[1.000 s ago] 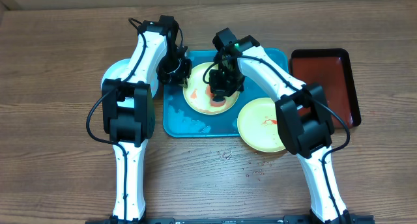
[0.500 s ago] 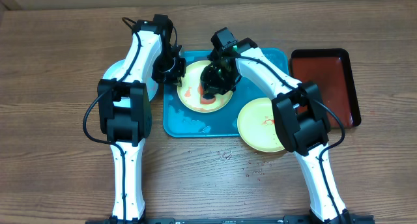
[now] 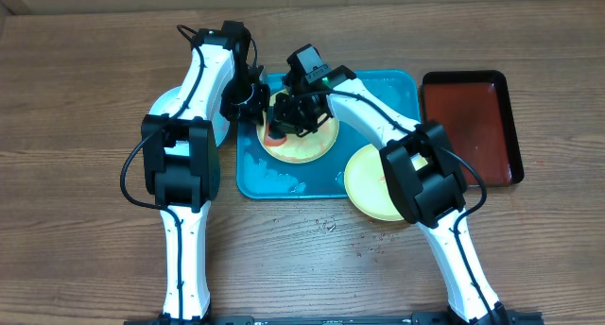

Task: Clean dirty plates on tray and stack at the side
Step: 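Scrub the yellow plate with the sponge while the left gripper holds it, then lift the sponge away to the tray's upper right with the right gripper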

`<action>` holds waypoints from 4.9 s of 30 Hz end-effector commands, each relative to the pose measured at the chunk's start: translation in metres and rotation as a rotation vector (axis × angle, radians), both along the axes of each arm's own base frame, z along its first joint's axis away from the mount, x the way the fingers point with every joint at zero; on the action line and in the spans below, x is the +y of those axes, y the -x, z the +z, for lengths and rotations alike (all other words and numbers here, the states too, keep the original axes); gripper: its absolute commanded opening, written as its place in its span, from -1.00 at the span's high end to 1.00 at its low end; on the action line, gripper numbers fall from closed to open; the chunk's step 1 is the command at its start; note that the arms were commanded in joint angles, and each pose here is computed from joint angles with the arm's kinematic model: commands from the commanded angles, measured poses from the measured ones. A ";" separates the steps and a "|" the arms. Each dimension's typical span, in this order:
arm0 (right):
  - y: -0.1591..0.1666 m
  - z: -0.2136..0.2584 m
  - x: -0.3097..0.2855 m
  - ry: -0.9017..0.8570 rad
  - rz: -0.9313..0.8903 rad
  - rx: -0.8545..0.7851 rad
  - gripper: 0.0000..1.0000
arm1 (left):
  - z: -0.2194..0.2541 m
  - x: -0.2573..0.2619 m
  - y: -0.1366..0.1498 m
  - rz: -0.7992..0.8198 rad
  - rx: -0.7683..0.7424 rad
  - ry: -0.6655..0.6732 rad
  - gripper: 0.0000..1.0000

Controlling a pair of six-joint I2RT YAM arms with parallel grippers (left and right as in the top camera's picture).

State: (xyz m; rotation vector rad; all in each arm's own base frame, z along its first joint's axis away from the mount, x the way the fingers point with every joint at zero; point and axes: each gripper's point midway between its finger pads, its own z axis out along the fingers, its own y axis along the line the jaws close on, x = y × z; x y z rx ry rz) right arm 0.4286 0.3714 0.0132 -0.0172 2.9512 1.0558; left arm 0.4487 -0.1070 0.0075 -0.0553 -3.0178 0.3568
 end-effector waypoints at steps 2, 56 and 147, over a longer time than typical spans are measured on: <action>-0.012 -0.030 -0.013 0.042 -0.104 0.048 0.92 | -0.006 -0.003 0.003 -0.005 0.010 -0.023 0.91; -0.020 0.009 -0.120 0.753 -0.012 -0.318 0.92 | -0.006 -0.003 0.002 -0.005 0.007 -0.023 0.91; 0.014 0.032 -0.069 0.167 0.148 -0.028 0.92 | -0.004 -0.013 0.008 -0.017 0.027 0.016 0.61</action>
